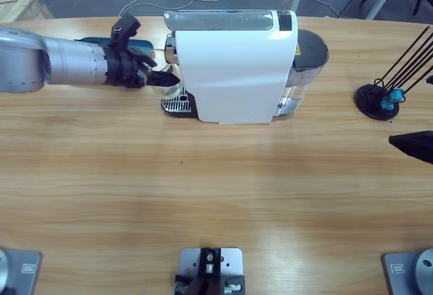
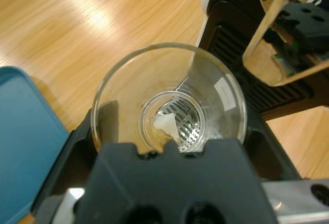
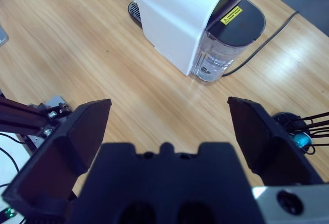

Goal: Pour coffee

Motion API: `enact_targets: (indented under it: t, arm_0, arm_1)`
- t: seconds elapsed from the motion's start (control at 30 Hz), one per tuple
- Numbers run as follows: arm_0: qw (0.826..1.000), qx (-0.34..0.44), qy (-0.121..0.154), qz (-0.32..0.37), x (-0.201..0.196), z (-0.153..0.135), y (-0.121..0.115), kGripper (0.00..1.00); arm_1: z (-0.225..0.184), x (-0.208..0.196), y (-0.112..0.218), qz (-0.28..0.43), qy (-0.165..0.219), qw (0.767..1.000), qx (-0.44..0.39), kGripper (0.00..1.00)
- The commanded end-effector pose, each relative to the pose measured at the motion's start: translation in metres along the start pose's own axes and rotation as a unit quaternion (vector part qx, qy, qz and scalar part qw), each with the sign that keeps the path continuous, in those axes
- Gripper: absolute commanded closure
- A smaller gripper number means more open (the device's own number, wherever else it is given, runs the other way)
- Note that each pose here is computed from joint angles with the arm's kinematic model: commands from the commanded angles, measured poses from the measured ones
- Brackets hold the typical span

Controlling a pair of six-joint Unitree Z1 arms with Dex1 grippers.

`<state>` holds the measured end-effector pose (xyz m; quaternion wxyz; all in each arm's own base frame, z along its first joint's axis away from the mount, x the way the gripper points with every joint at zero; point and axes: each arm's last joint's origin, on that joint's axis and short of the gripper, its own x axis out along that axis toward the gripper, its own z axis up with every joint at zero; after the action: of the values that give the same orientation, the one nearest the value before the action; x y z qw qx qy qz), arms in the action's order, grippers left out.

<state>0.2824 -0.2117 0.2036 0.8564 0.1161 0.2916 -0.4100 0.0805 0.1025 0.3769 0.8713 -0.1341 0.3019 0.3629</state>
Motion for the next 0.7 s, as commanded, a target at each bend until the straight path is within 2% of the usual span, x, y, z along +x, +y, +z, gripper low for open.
enact_targets:
  t: [0.03, 0.1, 0.13, 0.17, 0.2, 0.7]
  arm_0:
    - [0.999, 0.001, 0.036, -0.035, 0.028, -0.017, -0.007, 0.731]
    - [0.999, 0.000, 0.039, -0.036, 0.030, -0.019, -0.008, 0.689]
    - [0.999, 0.000, 0.041, -0.035, 0.030, -0.019, -0.007, 0.383]
    - [0.999, -0.001, 0.041, -0.034, 0.030, -0.019, -0.007, 0.123]
    - [0.999, -0.001, 0.041, -0.035, 0.029, -0.019, -0.008, 0.022]
    - [0.997, 0.003, 0.033, -0.066, 0.006, -0.021, -0.021, 0.009]
  arm_1:
    - [-0.013, 0.004, -0.001, 0.001, 0.016, 1.000, -0.006, 0.000]
    - [-0.013, 0.004, -0.001, 0.002, 0.015, 1.000, -0.006, 0.000]
    - [-0.013, 0.004, -0.001, 0.002, 0.015, 1.000, -0.006, 0.000]
    - [-0.013, 0.003, -0.001, 0.002, 0.015, 1.000, -0.006, 0.000]
    - [-0.013, 0.003, -0.001, 0.002, 0.014, 1.000, -0.006, 0.000]
    - [-0.012, 0.002, -0.001, 0.002, 0.011, 1.000, -0.005, 0.000]
